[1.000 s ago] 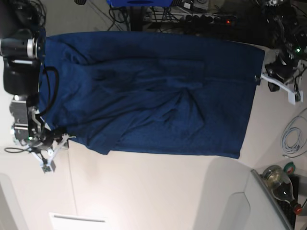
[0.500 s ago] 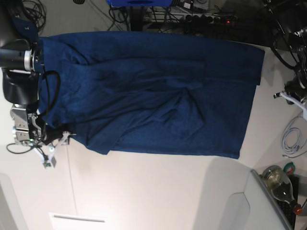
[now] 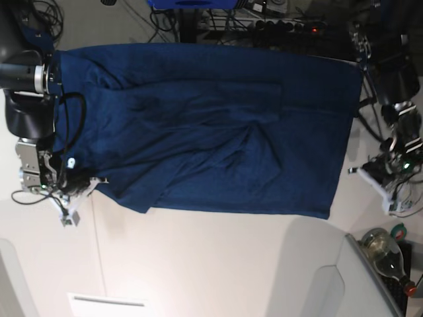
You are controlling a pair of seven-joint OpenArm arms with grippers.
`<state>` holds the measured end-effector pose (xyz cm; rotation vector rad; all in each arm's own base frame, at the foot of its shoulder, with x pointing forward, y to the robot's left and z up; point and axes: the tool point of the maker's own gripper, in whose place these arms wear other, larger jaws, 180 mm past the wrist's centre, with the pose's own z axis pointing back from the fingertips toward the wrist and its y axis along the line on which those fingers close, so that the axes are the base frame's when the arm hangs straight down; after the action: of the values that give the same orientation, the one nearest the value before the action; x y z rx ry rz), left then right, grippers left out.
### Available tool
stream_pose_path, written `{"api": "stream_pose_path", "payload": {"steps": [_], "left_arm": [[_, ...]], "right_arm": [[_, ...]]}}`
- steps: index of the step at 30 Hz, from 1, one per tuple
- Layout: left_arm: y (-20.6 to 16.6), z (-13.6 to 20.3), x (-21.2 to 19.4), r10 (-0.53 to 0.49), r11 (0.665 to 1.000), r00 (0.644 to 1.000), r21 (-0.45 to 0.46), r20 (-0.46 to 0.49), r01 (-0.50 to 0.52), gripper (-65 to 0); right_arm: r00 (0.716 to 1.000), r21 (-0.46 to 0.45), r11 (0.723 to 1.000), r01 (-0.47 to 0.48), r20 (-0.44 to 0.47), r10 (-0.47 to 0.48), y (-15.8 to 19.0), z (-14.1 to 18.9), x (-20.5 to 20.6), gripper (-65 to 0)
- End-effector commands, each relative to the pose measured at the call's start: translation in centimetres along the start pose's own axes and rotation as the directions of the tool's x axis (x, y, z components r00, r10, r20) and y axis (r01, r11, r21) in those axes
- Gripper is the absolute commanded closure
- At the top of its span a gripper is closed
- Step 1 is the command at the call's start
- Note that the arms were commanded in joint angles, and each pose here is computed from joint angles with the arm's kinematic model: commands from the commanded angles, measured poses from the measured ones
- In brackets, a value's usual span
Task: Layout the t-shirt on the table in an organized manner, then fold the t-shirt properly
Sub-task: 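Release the shirt corner with the left gripper and move it along the edge, then grasp the shirt side edge with the left gripper near the hem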
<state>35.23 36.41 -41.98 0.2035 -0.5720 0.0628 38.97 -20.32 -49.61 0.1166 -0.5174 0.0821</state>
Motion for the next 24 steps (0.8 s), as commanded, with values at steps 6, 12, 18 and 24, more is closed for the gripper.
{"api": "stream_pose_path", "payload": {"steps": [6, 12, 18, 24], "left_arm": [[-2.3, -1.3, 3.5, 0.018, 0.999, 1.0, -0.041, 0.005, -0.018, -20.2], [-2.9, -2.0, 2.1, 0.023, 0.998, 1.0, -0.059, -0.006, -0.023, -51.8], [-4.2, -3.3, -1.1, 0.028, 0.996, 0.999, -0.086, -0.045, -0.032, -41.8], [-5.3, -4.3, -3.5, 0.055, 0.991, 0.994, -0.118, -0.094, -0.066, -41.3]], "right_arm": [[1.0, -0.032, 0.999, -0.017, -0.009, 0.016, -1.2, 0.6, 1.0, -0.6], [1.0, -0.032, 0.999, -0.017, -0.009, 0.016, -1.2, 0.6, 1.0, -0.6], [1.0, -0.032, 0.999, -0.017, -0.009, 0.016, -1.2, 0.6, 1.0, -0.6], [1.0, -0.031, 0.999, -0.018, -0.007, 0.018, -1.2, 0.6, 1.0, -0.6]]}}
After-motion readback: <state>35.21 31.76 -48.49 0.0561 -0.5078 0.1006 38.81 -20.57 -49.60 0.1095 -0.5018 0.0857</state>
